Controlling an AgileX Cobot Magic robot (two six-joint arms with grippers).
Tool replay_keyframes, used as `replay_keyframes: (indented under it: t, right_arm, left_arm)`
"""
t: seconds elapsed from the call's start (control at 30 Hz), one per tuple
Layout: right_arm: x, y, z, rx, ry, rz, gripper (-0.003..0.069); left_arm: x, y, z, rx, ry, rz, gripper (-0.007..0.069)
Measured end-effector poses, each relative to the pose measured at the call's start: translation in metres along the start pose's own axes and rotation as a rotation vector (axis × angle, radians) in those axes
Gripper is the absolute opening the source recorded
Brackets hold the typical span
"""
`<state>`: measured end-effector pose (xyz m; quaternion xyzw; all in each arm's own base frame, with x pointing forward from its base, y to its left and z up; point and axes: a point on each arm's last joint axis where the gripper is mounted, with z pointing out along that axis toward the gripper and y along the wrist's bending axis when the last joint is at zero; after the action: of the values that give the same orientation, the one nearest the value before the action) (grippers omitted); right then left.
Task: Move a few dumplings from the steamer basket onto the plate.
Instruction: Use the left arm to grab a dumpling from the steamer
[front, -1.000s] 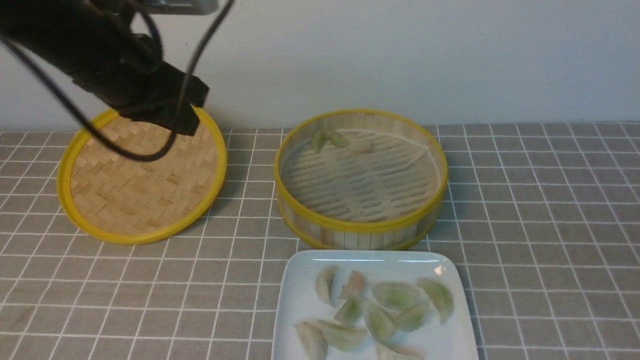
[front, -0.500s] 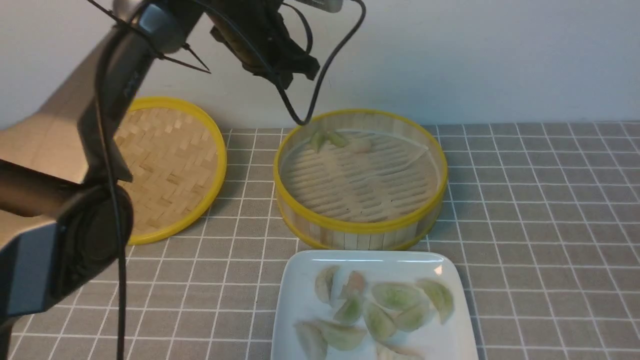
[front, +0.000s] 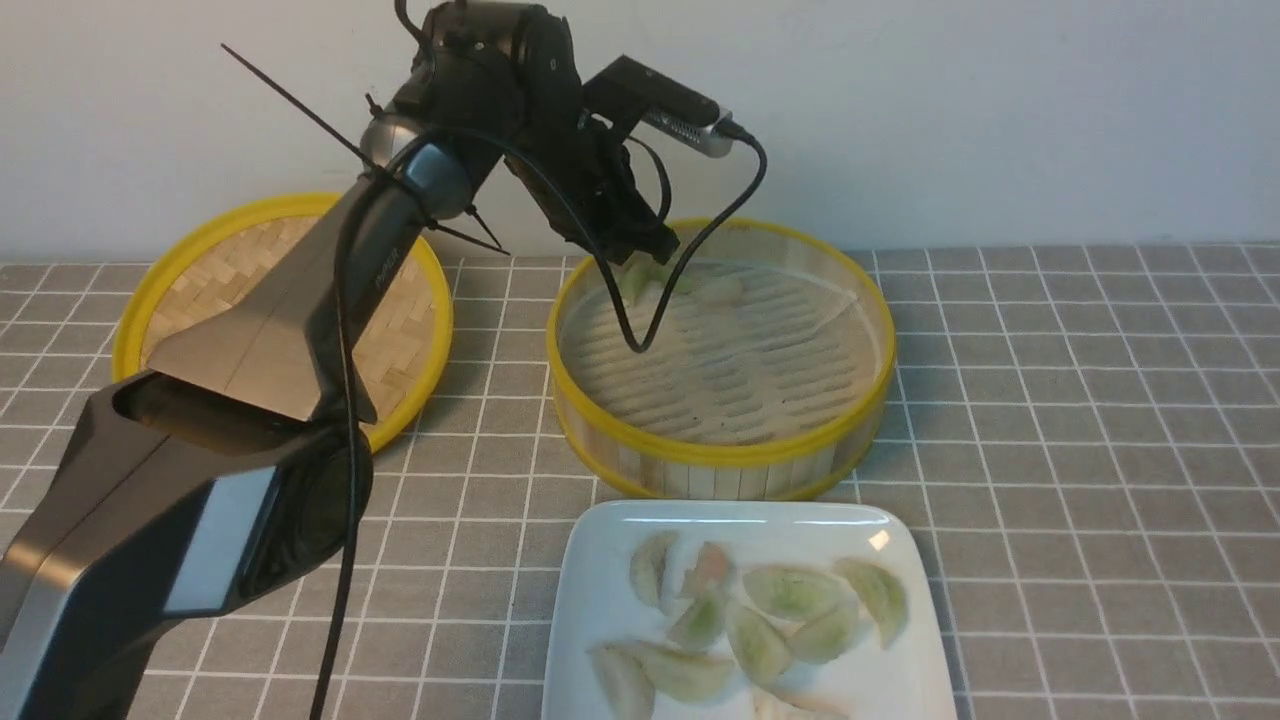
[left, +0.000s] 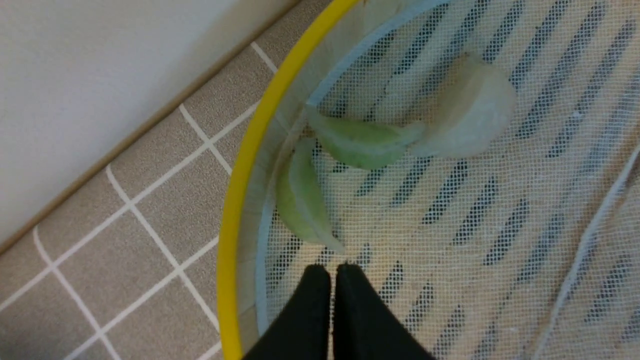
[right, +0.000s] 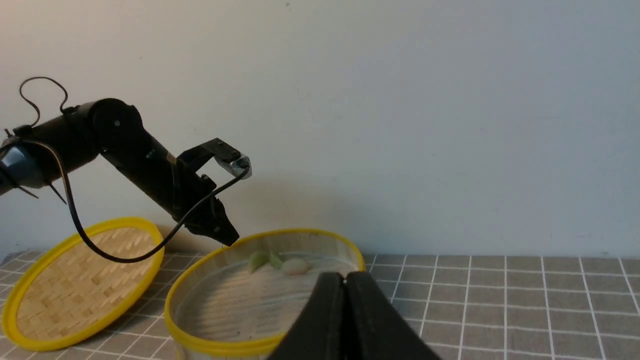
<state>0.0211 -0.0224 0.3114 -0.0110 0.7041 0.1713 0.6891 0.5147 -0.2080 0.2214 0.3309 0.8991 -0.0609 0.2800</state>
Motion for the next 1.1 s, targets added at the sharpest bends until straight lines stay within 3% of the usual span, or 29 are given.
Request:
replay_keyframes:
  t: [0.23, 0.4, 0.6, 0.77, 0.97, 1.1]
  right_arm:
    - [0.004, -0.002, 0.000, 0.022, 0.044, 0.017, -0.0015]
    - [0.005, -0.003, 0.000, 0.031, 0.060, 0.018, -0.0015]
    - [0.006, -0.003, 0.000, 0.033, 0.066, 0.020, -0.0015]
    - [0.006, -0.003, 0.000, 0.034, 0.069, 0.021, -0.0015]
    - [0.006, -0.003, 0.000, 0.035, 0.069, 0.020, -0.0015]
    - [0.006, -0.003, 0.000, 0.035, 0.069, 0.020, -0.0015]
  left_arm:
    - [0.004, 0.000, 0.015, 0.005, -0.002, 0.027, 0.0031]
    - [0.008, 0.000, 0.028, 0.006, 0.000, 0.027, 0.0123]
    - [0.014, 0.000, 0.052, 0.003, -0.022, 0.020, 0.0293]
    - [0.013, -0.001, 0.058, -0.007, -0.058, 0.019, 0.0379]
    - [0.013, 0.000, 0.065, -0.018, -0.082, 0.018, 0.0393]
    - [0.014, 0.001, 0.066, -0.027, -0.082, 0.035, 0.0307]
